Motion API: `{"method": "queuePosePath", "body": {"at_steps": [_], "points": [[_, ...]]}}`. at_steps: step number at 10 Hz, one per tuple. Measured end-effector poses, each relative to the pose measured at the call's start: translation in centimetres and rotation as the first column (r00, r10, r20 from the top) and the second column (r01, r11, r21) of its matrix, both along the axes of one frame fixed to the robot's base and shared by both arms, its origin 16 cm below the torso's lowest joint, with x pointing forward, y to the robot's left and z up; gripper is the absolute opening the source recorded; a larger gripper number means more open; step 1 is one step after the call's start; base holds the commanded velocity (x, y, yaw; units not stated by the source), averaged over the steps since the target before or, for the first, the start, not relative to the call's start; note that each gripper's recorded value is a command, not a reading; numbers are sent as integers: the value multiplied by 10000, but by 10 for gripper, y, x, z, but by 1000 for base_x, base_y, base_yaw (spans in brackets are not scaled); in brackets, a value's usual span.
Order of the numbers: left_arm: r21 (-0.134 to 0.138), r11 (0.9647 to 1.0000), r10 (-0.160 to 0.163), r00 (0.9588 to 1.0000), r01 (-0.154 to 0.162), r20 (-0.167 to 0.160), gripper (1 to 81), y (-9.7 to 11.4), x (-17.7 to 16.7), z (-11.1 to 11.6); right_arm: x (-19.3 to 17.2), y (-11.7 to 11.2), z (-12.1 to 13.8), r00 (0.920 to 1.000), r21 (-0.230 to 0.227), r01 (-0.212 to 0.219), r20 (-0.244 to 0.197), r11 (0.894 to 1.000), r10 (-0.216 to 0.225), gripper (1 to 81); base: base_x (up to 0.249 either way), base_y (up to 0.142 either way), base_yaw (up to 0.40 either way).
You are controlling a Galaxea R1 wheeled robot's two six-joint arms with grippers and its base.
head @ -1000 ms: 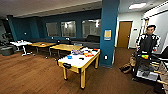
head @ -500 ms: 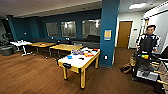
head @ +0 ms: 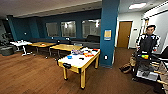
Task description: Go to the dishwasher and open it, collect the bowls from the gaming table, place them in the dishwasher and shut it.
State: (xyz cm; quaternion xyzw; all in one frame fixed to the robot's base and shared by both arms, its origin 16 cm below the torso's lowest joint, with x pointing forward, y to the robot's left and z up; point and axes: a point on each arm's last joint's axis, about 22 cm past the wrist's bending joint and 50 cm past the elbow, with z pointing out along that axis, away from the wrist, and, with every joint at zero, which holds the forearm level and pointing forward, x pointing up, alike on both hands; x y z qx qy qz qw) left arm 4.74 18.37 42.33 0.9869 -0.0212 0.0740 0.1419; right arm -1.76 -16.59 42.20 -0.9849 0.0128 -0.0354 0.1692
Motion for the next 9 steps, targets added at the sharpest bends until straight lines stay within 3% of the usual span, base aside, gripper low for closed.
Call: {"method": "queuePosePath", "body": {"at_steps": [6,9], "points": [[-3,10000,-6,10000,6,-3,811,0,0,0,0,0,0,10000,0,0,0,10000,0,811,0,0,0],[0,10000,0,10000,0,0,811,0,0,0,0,0,0,10000,0,1,4,10000,-1,811,0,70,0]]}}
